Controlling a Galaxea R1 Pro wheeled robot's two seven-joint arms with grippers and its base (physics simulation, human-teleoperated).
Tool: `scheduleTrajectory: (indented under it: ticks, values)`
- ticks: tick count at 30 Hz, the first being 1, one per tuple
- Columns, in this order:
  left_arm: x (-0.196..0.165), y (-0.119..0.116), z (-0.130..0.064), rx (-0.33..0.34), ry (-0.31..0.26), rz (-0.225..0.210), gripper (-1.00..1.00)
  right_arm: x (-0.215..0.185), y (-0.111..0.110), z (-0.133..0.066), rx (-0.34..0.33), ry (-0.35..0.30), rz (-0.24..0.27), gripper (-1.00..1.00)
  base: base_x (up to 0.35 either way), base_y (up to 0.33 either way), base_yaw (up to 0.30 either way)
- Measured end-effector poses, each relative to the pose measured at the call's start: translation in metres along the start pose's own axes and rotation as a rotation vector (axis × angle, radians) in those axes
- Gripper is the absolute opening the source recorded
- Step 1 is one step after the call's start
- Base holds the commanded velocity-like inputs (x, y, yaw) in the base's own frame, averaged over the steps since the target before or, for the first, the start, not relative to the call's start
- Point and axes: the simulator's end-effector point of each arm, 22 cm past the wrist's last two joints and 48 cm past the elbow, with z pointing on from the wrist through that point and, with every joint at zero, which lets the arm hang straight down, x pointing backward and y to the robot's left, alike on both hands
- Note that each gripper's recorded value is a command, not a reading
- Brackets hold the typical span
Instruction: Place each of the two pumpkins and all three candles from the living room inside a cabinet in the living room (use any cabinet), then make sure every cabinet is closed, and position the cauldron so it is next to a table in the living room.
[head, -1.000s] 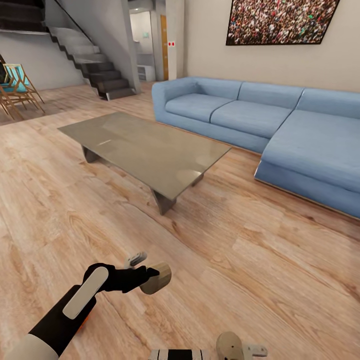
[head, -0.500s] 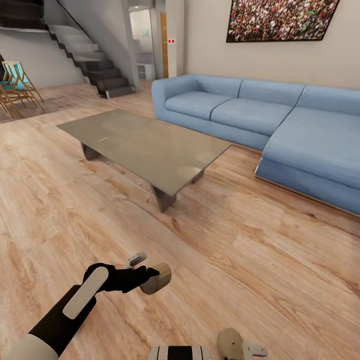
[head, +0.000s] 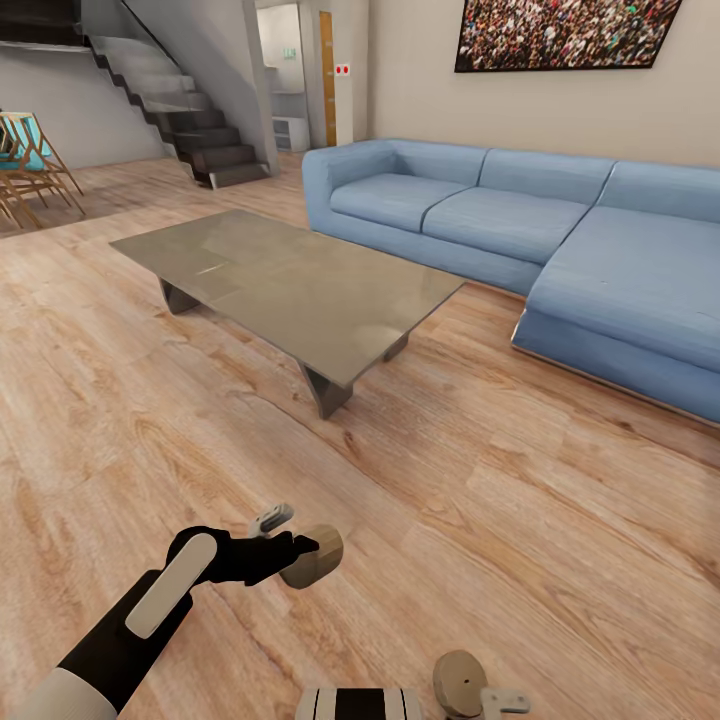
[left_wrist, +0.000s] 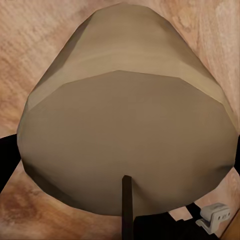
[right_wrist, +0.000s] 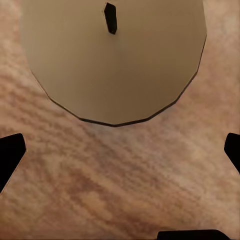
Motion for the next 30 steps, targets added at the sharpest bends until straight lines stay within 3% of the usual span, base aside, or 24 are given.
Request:
scheduleTrajectory:
  ticks: [30]
  values:
    - [0.0022,-0.0017,0.0012,0.000,0.004,0.006,-1.00,0.0002,0.0056,-0.0003,-0.007,0.000,0.002,1.00,0.083,0.000,0.000]
